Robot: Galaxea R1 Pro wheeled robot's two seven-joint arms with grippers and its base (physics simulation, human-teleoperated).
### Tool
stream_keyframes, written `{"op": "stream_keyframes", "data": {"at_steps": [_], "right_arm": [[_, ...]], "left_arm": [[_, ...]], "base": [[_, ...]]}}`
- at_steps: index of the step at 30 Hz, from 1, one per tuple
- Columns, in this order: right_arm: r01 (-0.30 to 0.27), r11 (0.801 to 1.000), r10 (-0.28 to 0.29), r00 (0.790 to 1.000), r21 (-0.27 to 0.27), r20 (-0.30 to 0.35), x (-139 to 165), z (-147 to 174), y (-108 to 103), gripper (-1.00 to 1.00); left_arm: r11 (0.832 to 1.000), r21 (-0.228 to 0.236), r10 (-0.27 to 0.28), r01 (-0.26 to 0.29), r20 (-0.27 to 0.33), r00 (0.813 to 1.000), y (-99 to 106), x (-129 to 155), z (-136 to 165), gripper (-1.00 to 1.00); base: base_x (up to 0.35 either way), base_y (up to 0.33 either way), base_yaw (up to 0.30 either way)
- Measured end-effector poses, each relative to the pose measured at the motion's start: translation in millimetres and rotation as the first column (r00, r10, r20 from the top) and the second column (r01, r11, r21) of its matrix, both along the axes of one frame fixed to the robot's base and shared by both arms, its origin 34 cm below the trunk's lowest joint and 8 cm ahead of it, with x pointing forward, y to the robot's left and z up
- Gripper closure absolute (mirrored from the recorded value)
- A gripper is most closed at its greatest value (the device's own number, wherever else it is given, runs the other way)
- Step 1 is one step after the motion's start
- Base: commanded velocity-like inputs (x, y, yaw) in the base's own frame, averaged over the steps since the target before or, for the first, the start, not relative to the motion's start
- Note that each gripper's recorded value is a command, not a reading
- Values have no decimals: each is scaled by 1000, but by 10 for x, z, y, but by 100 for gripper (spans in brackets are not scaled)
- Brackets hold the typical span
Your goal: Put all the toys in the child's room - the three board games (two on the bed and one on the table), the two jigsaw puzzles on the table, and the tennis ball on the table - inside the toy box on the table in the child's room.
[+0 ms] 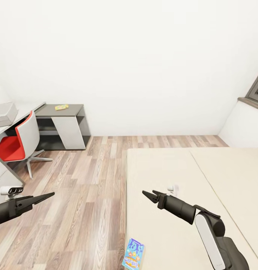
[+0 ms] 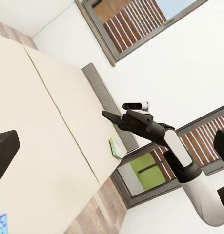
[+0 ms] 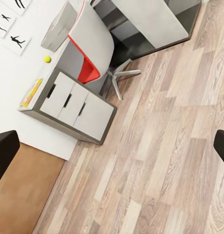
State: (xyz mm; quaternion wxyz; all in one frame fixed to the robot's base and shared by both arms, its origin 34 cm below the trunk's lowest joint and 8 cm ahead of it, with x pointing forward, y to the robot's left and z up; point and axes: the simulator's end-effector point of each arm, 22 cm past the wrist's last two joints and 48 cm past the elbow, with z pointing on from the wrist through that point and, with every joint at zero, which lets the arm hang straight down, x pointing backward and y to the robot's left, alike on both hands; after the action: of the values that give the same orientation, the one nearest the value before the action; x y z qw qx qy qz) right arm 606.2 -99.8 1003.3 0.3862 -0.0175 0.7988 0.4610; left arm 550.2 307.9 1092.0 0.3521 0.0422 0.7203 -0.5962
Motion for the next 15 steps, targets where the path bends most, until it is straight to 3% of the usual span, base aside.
{"op": "stream_keyframes", "data": {"at_steps": [15], "right_arm": [[1,1000,-1,1000,-2,25,0,120,-14,-100]], "left_arm": [[1000,0,0,0,25,1000,3,-23,112,-100]], "base": [[0,0,0]]}}
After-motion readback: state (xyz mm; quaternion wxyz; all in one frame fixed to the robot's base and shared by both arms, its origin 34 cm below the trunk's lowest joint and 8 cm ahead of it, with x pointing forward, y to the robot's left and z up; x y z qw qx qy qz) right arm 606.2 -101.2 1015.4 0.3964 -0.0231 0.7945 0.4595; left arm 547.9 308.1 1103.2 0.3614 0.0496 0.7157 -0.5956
